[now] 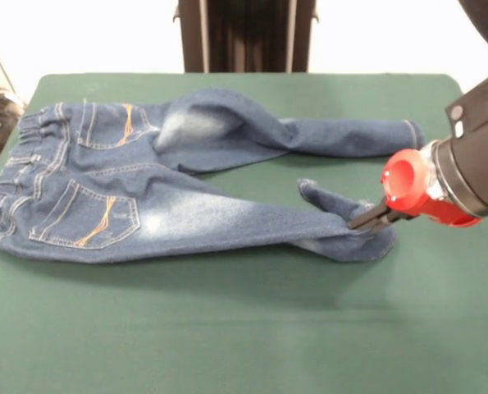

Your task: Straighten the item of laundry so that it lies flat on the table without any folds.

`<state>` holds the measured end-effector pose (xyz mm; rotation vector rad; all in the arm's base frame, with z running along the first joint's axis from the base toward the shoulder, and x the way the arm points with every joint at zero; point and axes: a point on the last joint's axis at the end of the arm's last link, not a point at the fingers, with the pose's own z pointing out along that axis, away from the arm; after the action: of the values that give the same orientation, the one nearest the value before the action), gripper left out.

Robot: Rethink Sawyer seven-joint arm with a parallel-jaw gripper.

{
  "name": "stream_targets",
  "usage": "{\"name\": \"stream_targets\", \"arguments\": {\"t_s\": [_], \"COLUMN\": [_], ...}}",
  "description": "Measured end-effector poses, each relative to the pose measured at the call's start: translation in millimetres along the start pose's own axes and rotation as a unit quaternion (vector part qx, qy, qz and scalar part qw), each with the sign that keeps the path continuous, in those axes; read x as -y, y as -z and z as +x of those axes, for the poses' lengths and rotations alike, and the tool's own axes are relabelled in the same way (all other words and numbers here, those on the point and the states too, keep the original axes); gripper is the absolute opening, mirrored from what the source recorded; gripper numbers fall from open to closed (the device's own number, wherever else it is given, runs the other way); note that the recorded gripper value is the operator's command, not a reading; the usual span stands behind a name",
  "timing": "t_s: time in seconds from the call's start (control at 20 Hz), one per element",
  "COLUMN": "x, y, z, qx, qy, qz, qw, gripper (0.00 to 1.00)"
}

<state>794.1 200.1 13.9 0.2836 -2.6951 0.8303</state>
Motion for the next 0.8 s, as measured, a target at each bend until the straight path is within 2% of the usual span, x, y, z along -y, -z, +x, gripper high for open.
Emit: {"name": "stream_targets", "arguments": {"t_s": [0.7,0.75,0.8], "x": [-0.7,-1.0,-1.1], "y": [2.4,3.5,4.0], "z": [-0.3,-0.4,-0.5], "qx": [0.001,0.002,0.003], "qy": [0.000,0.000,0.000], "qz": [-0.005,-0.007,-0.007], "qw": [1.0000,1.0000,1.0000], "gripper": [0.00,1.00,1.00]}}
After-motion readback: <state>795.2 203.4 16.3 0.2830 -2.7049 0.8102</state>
